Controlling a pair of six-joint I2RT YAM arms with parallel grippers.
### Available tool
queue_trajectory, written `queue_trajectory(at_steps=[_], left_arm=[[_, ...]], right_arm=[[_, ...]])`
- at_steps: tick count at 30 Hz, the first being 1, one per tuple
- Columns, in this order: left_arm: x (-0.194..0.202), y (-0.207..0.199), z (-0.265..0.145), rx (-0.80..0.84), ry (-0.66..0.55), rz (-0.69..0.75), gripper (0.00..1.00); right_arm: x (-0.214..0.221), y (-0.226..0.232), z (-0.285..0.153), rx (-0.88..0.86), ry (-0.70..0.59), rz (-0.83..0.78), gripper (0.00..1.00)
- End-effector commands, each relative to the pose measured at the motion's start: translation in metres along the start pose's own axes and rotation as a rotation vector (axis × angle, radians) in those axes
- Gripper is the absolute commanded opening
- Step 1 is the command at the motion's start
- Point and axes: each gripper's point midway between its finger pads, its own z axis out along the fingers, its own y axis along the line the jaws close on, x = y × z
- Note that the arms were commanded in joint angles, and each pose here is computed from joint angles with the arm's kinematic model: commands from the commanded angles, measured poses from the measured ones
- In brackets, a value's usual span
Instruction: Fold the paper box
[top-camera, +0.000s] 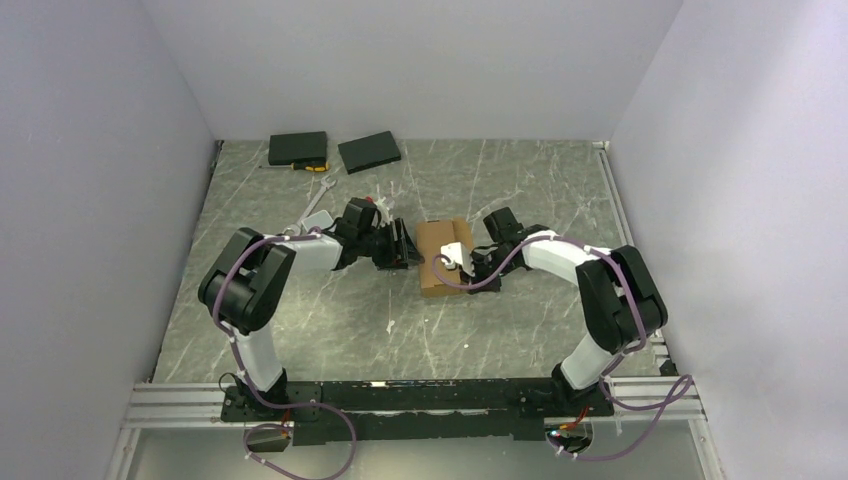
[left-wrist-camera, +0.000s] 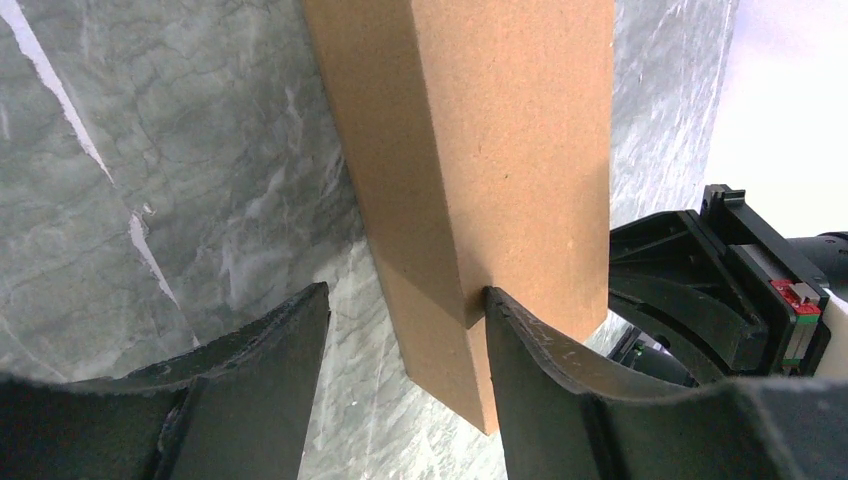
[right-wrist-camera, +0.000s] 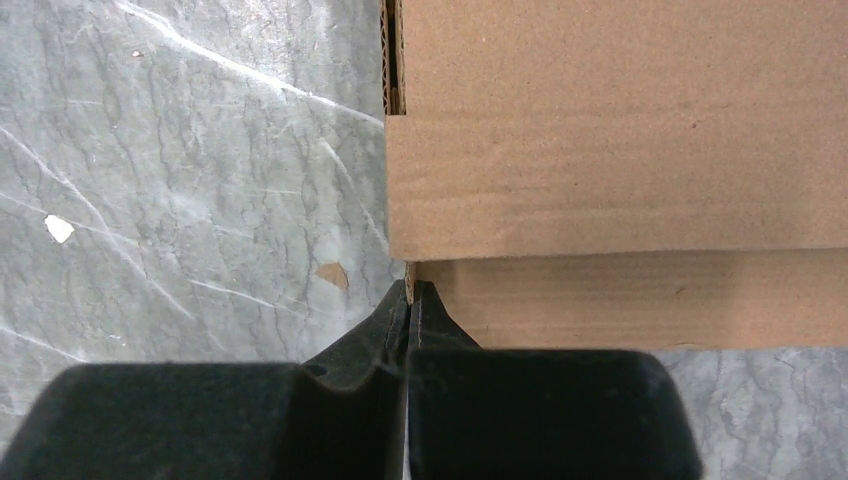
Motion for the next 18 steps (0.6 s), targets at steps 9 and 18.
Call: queue_trajectory(at_steps=[9, 18], left_arm=[[0.012, 0.019, 0.01, -0.066, 0.086, 0.025, 0.61], [0.016, 0.017, 0.012, -0.098, 0.115, 0.042, 0.61]], right_arm=[[-0.02, -0.001, -0.003, -0.056, -0.055, 0.085, 0.0], [-0.033, -0.003, -0.009, -0.062, -0.084, 0.112, 0.0]])
